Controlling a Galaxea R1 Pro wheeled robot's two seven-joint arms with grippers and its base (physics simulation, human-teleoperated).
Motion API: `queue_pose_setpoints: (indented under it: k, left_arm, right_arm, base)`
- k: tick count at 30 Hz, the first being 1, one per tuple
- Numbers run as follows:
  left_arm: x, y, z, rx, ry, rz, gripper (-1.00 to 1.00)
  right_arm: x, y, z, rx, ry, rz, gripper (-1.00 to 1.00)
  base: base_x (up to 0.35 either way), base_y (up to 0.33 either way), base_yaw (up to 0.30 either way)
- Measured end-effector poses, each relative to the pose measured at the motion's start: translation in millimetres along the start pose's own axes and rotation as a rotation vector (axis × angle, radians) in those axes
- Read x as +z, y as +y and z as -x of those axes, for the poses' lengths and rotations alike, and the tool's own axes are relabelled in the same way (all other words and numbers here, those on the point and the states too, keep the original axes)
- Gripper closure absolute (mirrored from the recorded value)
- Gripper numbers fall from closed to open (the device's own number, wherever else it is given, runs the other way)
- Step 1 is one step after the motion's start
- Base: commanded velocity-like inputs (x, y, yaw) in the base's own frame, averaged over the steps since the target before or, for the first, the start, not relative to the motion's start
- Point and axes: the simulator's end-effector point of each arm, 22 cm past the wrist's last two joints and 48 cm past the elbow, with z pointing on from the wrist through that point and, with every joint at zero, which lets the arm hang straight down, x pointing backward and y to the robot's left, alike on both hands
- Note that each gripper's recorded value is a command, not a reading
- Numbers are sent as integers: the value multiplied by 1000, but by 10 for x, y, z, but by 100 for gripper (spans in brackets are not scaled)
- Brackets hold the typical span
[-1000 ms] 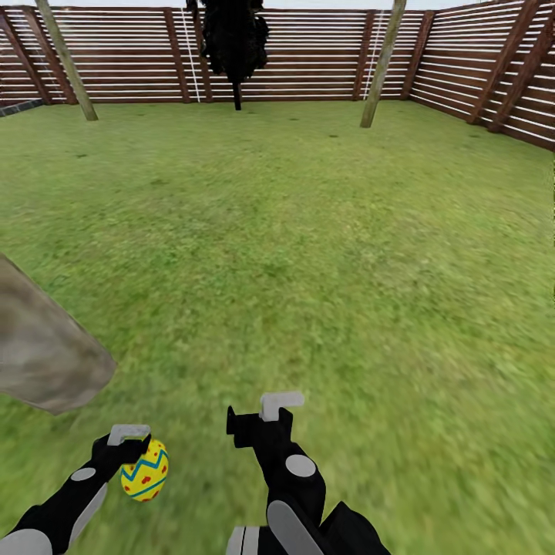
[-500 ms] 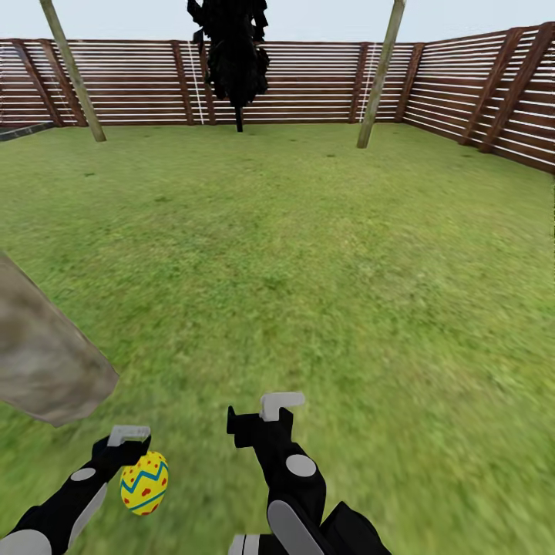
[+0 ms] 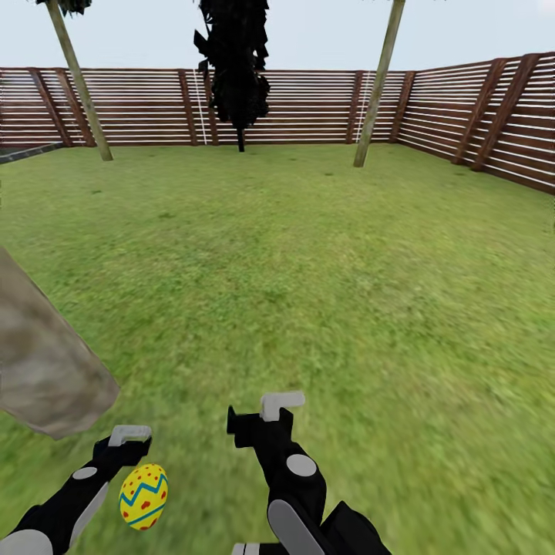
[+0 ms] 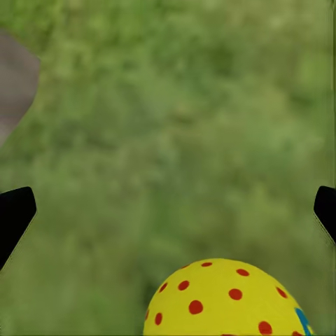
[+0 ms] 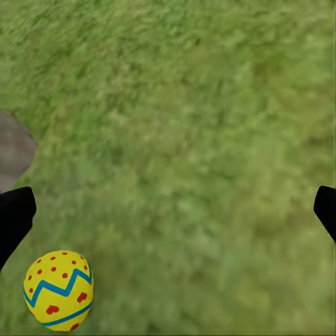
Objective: Take the three Easter eggs out of the wicker basket on the lawn in the garden, then place them on the lawn next to a single tree (choose any tree) so that all three eggs are next to the same tree and none are left in the basket.
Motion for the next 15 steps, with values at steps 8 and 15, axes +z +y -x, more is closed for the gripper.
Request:
queue_pose_setpoints:
  k: [8, 15]
  left_arm:
    - [-74, 30, 170, -7, -30, 3, -100]
    - [-141, 56, 292, -9, -48, 6, -100]
  right_arm:
    - [-98, 58, 124, -11, -31, 6, -100]
    - [-185, 105, 224, -20, -55, 12, -100]
  base:
    - [0, 0, 0]
    - [0, 0, 0]
